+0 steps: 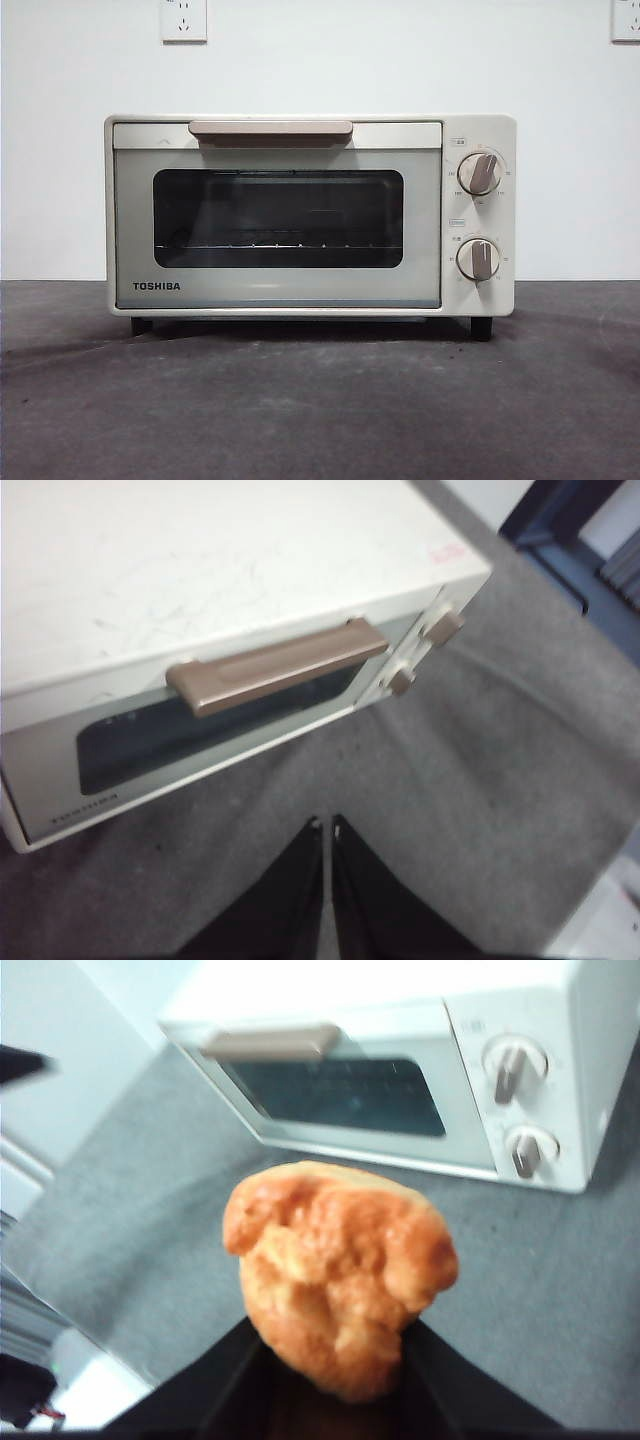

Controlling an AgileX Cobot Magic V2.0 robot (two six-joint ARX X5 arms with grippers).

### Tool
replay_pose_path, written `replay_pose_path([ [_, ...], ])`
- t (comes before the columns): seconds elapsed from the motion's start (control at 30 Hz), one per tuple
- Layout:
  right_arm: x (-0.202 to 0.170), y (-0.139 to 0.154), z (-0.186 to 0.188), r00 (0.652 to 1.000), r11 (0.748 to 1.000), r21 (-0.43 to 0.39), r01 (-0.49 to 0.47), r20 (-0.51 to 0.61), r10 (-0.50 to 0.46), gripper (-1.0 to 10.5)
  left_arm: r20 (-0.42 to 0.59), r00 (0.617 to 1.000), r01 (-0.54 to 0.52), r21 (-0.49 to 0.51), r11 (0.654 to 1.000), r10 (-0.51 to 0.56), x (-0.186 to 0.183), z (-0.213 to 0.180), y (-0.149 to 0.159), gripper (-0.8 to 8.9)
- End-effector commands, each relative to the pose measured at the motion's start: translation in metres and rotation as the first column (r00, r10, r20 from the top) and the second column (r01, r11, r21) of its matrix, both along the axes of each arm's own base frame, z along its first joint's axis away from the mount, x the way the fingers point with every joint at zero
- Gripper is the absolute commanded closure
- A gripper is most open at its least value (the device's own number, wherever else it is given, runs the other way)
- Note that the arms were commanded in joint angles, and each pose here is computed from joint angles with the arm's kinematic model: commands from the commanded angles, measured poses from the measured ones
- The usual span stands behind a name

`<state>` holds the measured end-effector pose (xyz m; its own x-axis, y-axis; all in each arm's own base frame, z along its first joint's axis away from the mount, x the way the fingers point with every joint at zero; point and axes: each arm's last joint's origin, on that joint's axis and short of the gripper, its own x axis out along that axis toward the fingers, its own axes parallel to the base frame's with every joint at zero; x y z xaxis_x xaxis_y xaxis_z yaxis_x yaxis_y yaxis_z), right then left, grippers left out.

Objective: The left arm flap open the oven, the right arm pick bread and place it into oven, the left arm flap close the oven

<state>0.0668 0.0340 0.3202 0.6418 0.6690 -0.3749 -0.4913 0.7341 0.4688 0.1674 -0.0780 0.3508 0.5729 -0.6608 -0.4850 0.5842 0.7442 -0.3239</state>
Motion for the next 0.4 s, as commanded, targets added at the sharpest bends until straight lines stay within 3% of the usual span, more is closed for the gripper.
replay_pose_path([
  [0.03, -0.009, -0.002, 0.007, 0.999, 0.999, 0.037, 0.005, 0.042, -0.006, 8.1, -0.001, 0.999, 0.049, 0.044, 0.998, -0.049, 0.02, 0.004, -0.013, 7.98],
  [0.4, -0.013, -0.004, 0.009, 0.998, 0.999, 0.049, 0.005, 0.068, -0.009, 8.1, 0.007, 0.99, 0.136, 0.193, 0.972, -0.139, 0.085, 0.0, -0.064, 7.98],
])
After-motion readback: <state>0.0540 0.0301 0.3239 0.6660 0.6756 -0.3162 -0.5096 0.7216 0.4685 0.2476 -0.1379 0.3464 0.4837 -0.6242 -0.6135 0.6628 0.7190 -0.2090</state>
